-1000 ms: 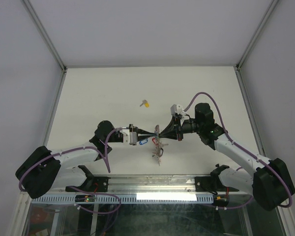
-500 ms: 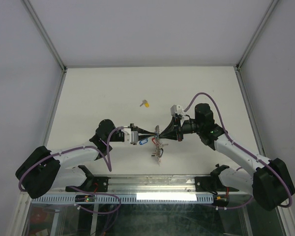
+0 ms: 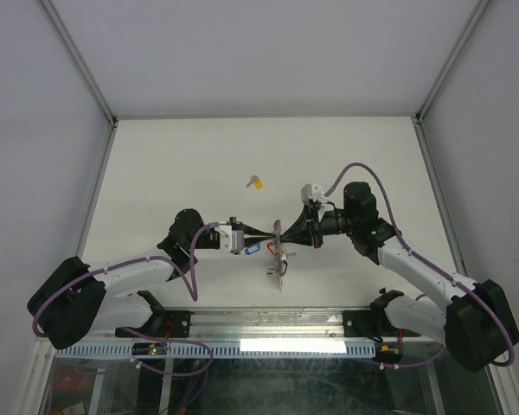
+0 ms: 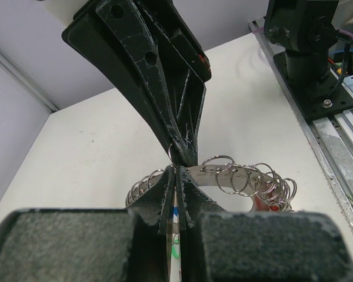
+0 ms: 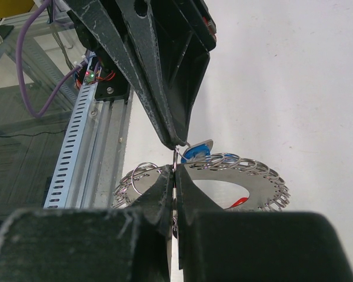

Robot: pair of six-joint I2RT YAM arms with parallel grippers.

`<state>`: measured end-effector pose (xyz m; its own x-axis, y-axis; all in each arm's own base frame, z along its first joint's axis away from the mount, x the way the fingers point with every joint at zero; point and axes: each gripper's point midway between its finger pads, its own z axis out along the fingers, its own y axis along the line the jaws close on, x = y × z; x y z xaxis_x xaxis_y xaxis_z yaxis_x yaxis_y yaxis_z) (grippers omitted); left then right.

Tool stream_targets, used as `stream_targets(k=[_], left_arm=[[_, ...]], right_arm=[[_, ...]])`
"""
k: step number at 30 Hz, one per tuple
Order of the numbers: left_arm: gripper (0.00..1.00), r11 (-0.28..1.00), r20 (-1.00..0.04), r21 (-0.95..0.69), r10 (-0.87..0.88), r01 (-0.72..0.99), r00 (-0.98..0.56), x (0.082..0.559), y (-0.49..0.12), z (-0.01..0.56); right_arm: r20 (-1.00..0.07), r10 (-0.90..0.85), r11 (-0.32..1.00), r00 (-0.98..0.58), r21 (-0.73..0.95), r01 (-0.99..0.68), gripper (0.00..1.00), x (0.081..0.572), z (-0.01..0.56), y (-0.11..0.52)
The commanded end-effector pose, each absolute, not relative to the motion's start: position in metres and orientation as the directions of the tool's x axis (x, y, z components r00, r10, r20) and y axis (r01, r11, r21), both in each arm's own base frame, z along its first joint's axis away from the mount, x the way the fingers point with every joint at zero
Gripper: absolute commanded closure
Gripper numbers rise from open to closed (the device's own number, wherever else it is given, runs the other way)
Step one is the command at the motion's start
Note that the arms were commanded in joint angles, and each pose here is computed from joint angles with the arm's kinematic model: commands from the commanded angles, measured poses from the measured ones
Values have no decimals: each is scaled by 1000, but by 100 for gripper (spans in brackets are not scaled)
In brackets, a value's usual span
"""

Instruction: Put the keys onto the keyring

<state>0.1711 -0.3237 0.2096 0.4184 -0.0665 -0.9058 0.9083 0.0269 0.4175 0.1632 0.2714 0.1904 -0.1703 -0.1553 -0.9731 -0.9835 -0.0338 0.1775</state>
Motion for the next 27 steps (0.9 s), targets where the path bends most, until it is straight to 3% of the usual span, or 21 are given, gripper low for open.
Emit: stream_targets(k=[1, 27], left_arm=[[100, 33, -884, 458, -90, 888, 459, 176, -326, 225], [100, 27, -896, 438, -63, 899, 439, 182, -330, 219]], right_arm=[[-994, -86, -21, -68, 70, -997, 100, 172, 217, 272], [-996, 37, 69, -80, 82, -994, 100, 182, 233, 270]])
